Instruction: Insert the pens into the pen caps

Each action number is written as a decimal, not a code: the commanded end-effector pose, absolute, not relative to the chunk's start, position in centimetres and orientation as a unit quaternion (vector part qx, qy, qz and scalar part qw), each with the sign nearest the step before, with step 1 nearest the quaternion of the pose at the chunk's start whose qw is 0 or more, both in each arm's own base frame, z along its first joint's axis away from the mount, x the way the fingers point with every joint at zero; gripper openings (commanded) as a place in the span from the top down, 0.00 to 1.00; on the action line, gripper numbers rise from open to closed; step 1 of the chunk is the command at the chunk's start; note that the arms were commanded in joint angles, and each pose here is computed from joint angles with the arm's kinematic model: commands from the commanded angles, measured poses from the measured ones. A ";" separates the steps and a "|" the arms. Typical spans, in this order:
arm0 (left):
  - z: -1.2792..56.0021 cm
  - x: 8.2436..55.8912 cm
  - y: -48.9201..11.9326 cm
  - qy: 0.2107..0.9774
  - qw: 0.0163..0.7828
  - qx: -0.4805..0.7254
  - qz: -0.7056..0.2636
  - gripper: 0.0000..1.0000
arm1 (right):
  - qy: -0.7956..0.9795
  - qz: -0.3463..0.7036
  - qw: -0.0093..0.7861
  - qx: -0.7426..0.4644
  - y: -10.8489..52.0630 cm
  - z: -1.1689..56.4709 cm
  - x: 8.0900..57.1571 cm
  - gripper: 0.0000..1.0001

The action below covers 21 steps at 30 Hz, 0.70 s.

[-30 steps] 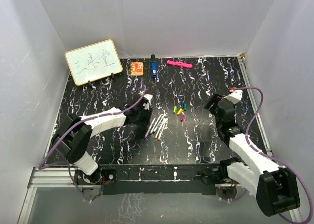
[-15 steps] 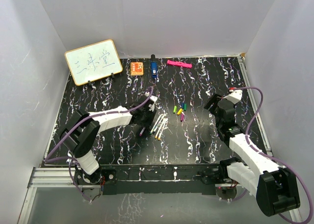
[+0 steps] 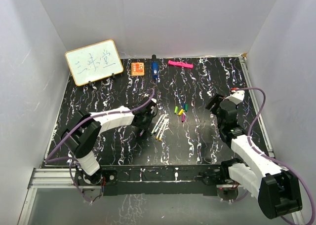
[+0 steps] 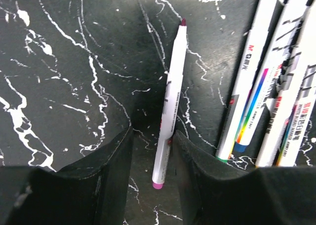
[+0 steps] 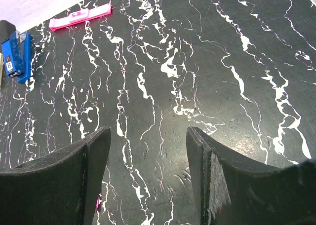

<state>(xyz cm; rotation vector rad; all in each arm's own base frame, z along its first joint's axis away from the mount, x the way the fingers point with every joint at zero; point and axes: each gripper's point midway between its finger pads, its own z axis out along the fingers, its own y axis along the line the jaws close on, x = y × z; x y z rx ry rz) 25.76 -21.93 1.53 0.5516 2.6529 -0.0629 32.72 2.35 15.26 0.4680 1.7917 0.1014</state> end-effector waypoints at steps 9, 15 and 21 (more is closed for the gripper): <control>0.3 25.1 -21.3 0.957 0.145 0.251 0.017 0.64 | 0.752 0.053 0.623 0.207 2.1 16.8 32.9 0.39; -1.1 24.7 -21.3 0.955 0.106 0.275 0.028 0.64 | 0.749 0.050 0.627 0.211 1.9 16.9 32.7 0.39; -1.6 24.6 -20.8 0.959 0.084 0.271 0.025 0.65 | 0.749 0.048 0.627 0.211 1.9 16.9 32.6 0.38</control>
